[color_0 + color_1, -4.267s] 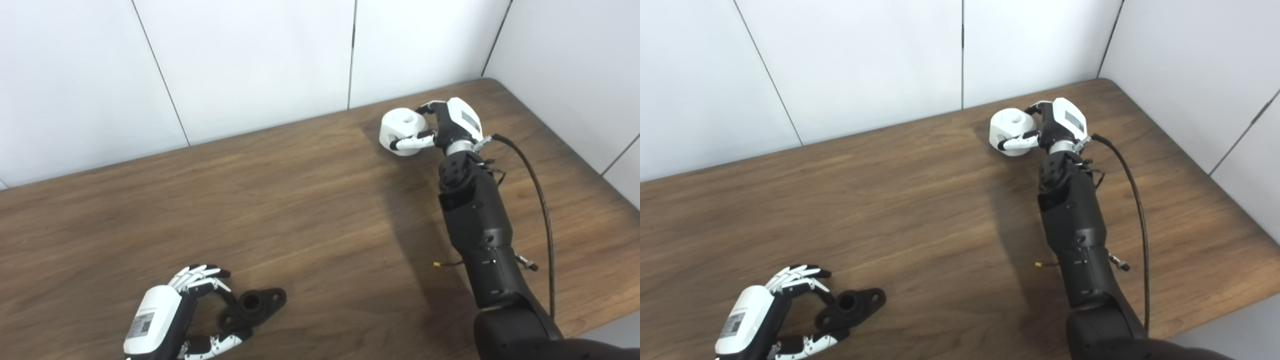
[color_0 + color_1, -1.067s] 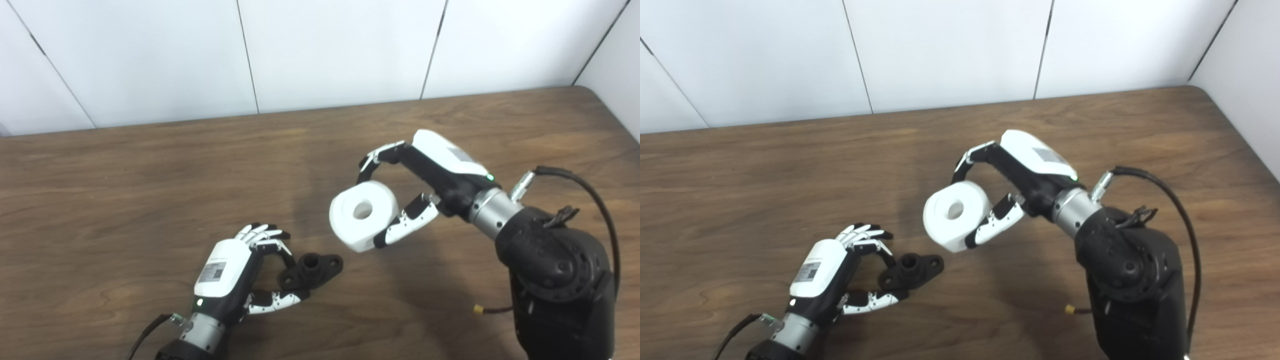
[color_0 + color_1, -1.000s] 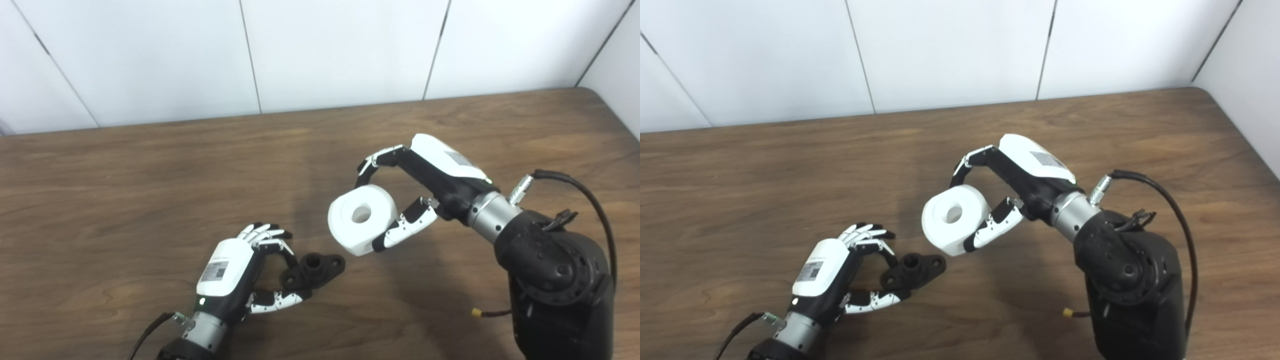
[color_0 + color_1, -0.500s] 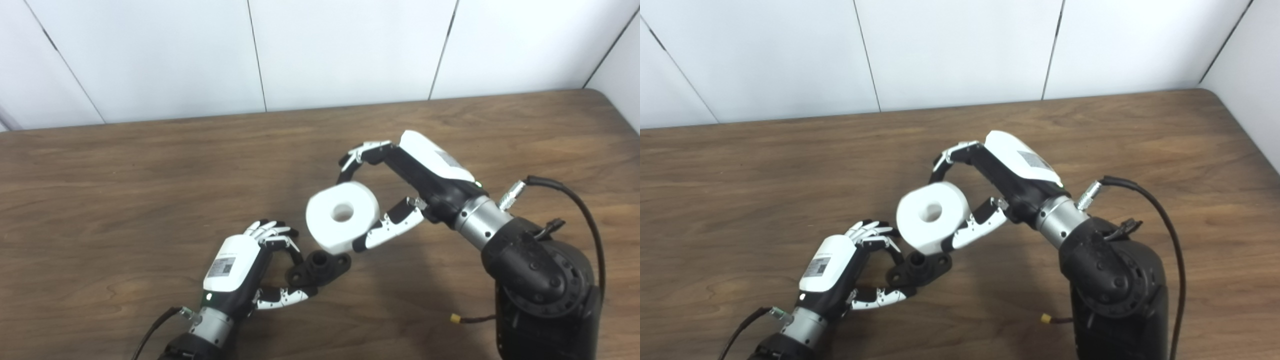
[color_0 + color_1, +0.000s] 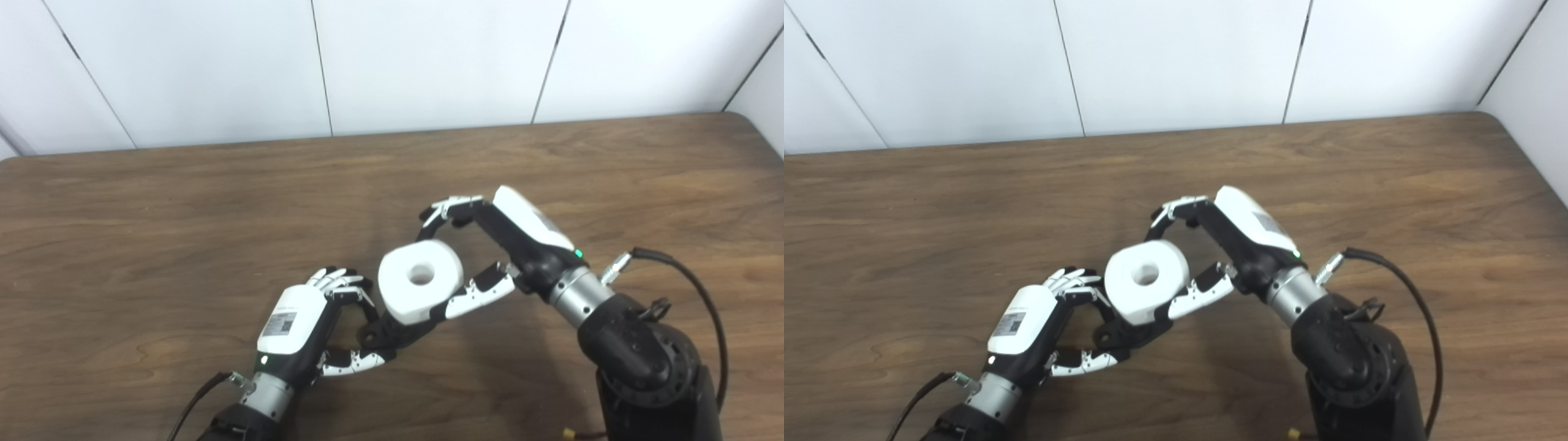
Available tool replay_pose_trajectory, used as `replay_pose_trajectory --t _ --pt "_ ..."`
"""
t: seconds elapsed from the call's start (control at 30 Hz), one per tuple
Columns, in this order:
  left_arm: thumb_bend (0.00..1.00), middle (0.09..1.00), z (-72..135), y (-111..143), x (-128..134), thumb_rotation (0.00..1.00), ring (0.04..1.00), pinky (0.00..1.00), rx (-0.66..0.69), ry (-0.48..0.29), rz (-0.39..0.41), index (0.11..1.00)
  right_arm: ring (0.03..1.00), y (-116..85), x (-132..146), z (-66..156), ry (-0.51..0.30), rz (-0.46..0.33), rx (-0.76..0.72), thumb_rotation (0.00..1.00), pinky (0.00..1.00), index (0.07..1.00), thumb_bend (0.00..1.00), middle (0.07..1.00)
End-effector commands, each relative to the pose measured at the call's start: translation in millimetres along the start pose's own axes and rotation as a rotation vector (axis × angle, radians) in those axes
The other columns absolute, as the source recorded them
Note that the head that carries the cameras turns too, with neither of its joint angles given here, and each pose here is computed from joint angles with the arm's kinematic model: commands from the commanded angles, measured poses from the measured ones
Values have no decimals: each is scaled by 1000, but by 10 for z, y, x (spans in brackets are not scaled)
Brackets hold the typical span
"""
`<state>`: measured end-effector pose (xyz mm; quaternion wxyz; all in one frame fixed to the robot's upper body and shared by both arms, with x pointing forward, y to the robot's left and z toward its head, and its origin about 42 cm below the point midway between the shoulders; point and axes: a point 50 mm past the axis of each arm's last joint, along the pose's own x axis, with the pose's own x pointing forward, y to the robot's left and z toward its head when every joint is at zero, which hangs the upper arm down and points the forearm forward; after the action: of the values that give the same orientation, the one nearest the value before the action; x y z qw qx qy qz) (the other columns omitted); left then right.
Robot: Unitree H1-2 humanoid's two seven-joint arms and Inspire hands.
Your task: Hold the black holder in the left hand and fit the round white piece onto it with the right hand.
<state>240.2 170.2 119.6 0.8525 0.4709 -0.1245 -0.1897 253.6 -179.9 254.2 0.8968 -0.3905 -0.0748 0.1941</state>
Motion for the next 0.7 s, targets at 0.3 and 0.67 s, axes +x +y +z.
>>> replay_pose_trajectory --t 0.3,0.67 --pt "521 792 -37 -197 -7 48 866 921 8 34 -96 487 882 42 26 51 -58 -38 -6 136 772 482 525 795" --pt "521 793 -24 -207 -2 48 865 919 5 36 -96 486 891 34 31 128 -79 -48 10 137 782 482 525 799"
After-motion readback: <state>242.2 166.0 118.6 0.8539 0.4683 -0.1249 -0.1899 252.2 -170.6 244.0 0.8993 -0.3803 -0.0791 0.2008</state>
